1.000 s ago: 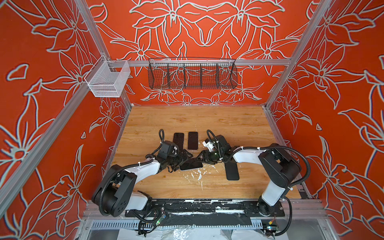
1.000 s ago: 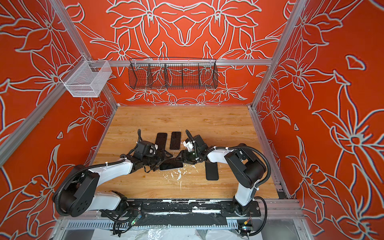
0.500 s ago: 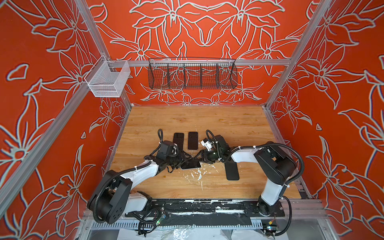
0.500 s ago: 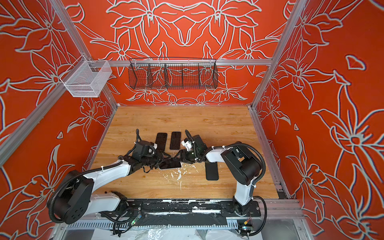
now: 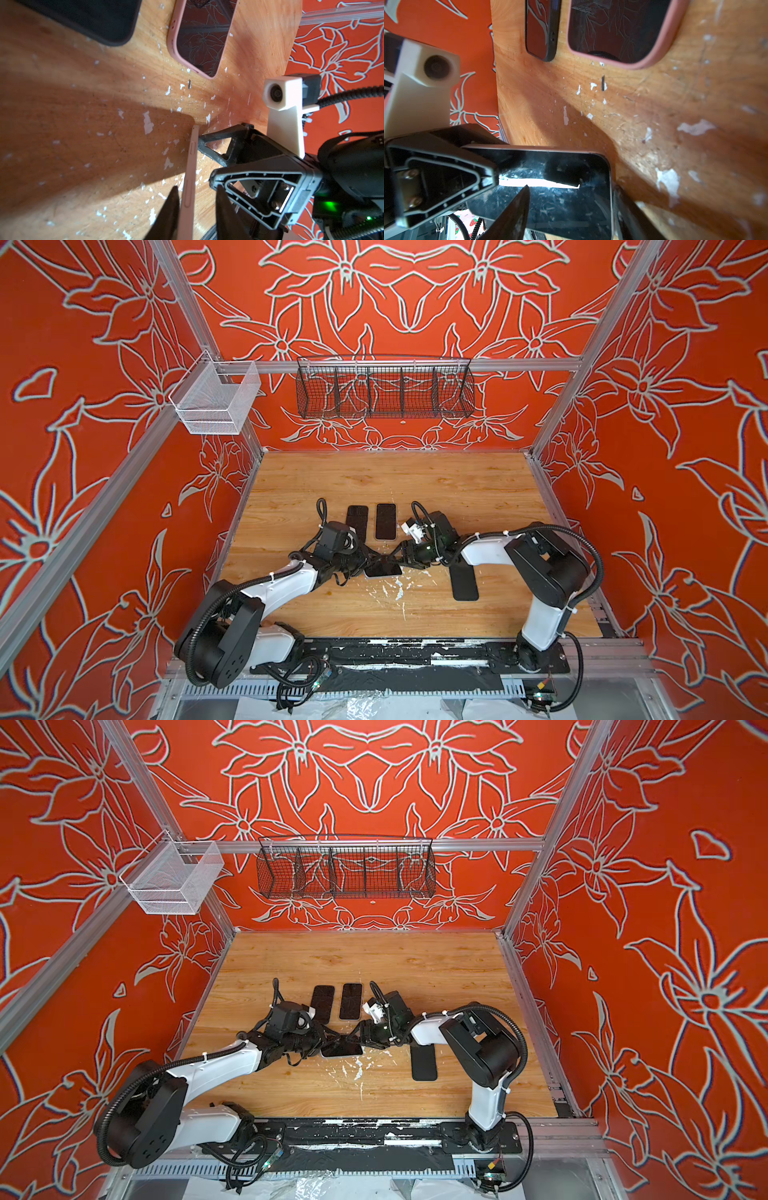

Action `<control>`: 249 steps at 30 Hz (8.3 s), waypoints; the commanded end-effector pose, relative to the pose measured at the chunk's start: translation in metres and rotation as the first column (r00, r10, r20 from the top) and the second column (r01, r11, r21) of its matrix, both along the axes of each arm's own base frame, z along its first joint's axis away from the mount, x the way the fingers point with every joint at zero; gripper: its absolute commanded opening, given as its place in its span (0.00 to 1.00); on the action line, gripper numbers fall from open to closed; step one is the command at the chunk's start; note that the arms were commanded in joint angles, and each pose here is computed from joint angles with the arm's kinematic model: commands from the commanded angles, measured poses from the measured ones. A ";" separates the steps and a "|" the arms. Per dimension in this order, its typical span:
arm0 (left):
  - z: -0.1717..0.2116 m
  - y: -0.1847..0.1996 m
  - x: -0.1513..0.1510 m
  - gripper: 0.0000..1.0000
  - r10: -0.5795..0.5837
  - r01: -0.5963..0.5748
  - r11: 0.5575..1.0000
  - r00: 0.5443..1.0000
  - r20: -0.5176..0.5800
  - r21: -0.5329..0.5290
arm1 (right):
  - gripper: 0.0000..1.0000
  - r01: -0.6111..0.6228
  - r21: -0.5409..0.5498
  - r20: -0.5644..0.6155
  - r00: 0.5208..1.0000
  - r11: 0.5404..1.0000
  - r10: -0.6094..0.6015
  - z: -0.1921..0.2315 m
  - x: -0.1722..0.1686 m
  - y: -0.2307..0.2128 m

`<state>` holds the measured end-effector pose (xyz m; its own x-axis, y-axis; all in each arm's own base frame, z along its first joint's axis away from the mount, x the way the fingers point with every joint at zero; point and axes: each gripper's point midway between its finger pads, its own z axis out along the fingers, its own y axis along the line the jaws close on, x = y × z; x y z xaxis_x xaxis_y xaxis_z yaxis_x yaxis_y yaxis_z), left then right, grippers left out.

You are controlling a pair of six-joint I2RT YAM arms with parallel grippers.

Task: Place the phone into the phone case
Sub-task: 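Hold the silver-framed phone upright with the left gripper while the right gripper withdraws, then grip the far end of the silver-framed phone with the right gripper while the left holds, then open the left gripper off the phone while the right gripper carries it away, then reach the left gripper to the black case and grasp its lens-cutout corner, then carry the black case toward the phones and lay it flat with the left gripper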

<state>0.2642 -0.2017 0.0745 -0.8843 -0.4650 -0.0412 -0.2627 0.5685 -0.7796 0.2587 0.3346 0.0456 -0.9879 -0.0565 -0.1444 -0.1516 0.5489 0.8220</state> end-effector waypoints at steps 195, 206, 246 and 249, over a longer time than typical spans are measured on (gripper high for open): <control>-0.039 -0.250 0.075 0.87 -0.961 0.454 0.085 0.273 -0.047 0.887 | 0.00 0.853 -0.240 0.559 0.512 0.464 -0.652 0.187 -0.070 -0.325; -0.064 -0.252 0.070 0.58 -0.961 0.498 0.058 0.264 -0.087 0.865 | 0.00 0.850 -0.228 0.579 0.510 0.474 -0.636 0.192 -0.070 -0.324; 0.015 0.001 -0.009 0.00 -0.308 0.321 0.654 0.940 -0.147 0.685 | 0.00 0.710 -0.020 0.612 0.566 0.704 -0.553 0.233 -0.049 -0.274; 0.006 0.003 -0.022 0.00 -0.251 0.281 0.721 0.958 -0.140 0.634 | 0.00 0.667 0.005 0.594 0.598 0.745 -0.539 0.236 -0.042 -0.263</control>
